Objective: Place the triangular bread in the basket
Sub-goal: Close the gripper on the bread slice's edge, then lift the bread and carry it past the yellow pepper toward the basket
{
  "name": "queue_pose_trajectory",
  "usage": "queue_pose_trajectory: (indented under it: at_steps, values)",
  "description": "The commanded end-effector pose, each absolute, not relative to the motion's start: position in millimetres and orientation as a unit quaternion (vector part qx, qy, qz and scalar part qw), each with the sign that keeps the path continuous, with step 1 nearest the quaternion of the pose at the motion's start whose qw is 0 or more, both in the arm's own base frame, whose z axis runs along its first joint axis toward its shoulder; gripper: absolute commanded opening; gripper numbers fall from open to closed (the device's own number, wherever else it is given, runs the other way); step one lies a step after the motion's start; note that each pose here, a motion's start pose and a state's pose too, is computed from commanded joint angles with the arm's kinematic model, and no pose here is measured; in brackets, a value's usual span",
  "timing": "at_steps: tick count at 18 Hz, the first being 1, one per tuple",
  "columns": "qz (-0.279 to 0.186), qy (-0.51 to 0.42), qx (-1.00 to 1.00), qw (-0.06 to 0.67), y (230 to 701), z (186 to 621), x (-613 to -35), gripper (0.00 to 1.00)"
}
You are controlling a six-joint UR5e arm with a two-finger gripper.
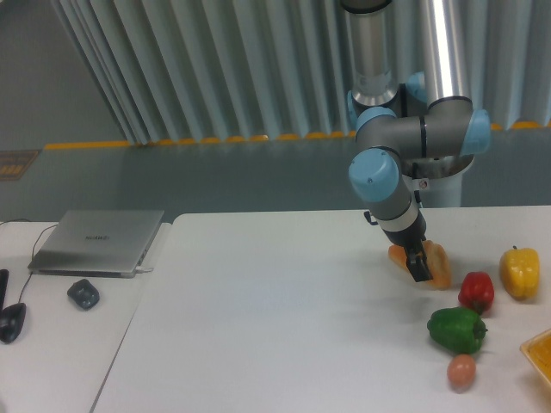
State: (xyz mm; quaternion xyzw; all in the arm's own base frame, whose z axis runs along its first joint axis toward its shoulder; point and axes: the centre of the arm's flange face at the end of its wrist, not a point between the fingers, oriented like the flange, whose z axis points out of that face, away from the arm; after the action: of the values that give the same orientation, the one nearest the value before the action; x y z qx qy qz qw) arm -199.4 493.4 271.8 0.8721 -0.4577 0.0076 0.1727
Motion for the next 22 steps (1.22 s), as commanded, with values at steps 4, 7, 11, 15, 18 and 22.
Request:
queue_pose_trajectory:
  at_steps: [4, 7, 11, 15, 18, 22]
  values:
    - [-0.007, -0.458, 0.872, 0.173, 498, 270, -196, 1.00]
    - [-0.003, -0.462, 0.869, 0.176, 498, 263, -197, 0.94]
    - [-0.019, -0.462, 0.868, 0.180, 495, 252, -197, 0.94]
    - [-0.023, -0.460, 0.869, 0.181, 495, 253, -199, 0.56]
    - [-0.029, -0.459, 0.870, 0.178, 498, 262, -204, 0.25]
    - [-0.029, -0.455, 0.873, 0.172, 505, 283, -213, 0.16]
